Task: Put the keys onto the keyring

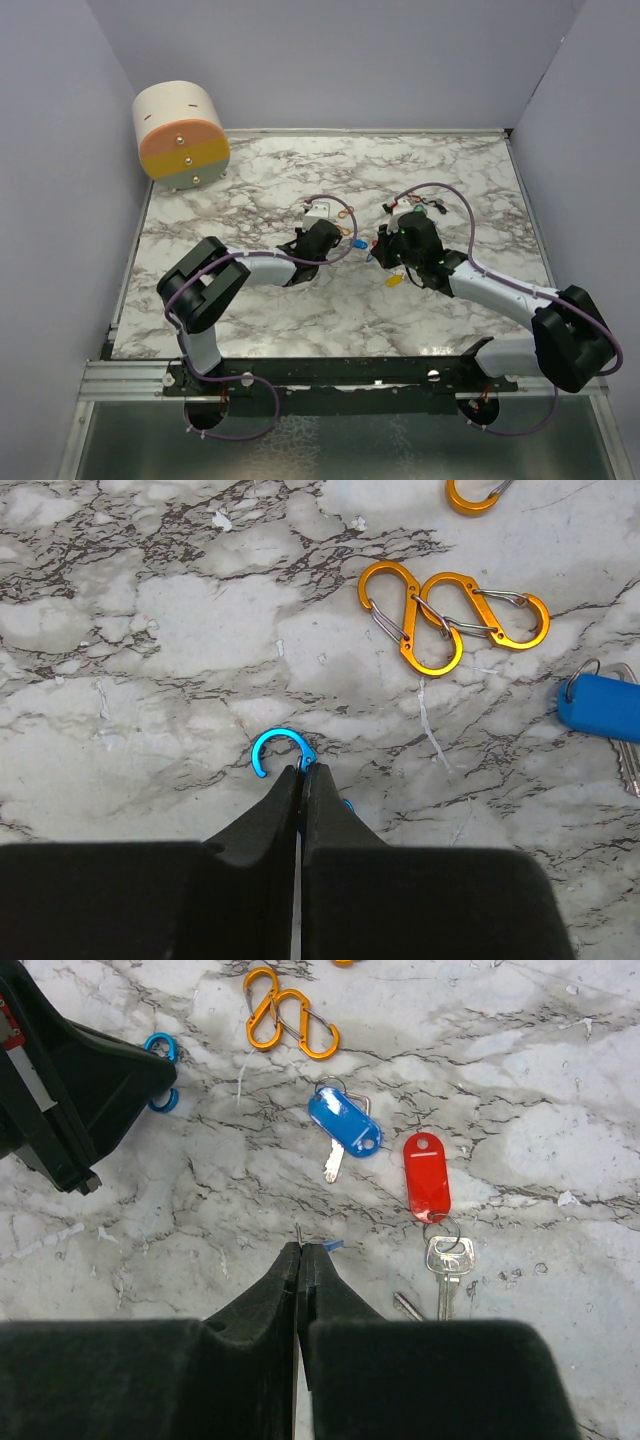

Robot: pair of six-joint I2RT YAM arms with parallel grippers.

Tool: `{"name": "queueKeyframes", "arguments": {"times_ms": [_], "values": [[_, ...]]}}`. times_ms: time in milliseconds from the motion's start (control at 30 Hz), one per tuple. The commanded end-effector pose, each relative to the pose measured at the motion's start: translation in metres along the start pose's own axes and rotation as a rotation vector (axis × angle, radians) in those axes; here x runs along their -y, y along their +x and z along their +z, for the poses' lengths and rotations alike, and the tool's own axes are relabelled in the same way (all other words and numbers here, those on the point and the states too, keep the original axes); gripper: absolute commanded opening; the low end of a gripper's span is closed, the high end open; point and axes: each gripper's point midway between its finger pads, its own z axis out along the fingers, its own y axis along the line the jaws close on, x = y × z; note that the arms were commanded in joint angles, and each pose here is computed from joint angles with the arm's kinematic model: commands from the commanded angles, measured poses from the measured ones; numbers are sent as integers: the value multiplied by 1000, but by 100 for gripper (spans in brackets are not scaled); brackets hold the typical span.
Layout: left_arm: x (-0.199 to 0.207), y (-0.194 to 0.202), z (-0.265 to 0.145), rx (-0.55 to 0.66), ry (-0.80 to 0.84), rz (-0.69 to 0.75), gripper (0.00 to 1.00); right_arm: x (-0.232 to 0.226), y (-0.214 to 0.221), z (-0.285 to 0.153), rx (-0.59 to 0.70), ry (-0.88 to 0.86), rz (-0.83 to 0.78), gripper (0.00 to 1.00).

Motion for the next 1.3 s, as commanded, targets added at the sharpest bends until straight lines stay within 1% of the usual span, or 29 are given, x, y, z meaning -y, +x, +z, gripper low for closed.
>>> {"name": "queueKeyframes", "arguments": {"times_ms": [0,200,467,600,867,1267], "values": [[-26,61,-7,-199,-56,116,0,-3,-7,-3,32,-14,-19,1],[-10,38,-14,-147,-1,101,0,-9,-5,-1,25,-49,-41,1],[54,-1,-44,-48,189,125,0,-12,-4,-1,28,-77,-63,1],[81,-23,-64,3,299,94,0,-14,-4,-1,26,-86,-72,1],[97,-48,-75,57,363,59,0,-19,1,1,17,-107,-97,1],[111,-52,-79,54,423,38,0,-28,3,1,21,-148,-125,1]]}}
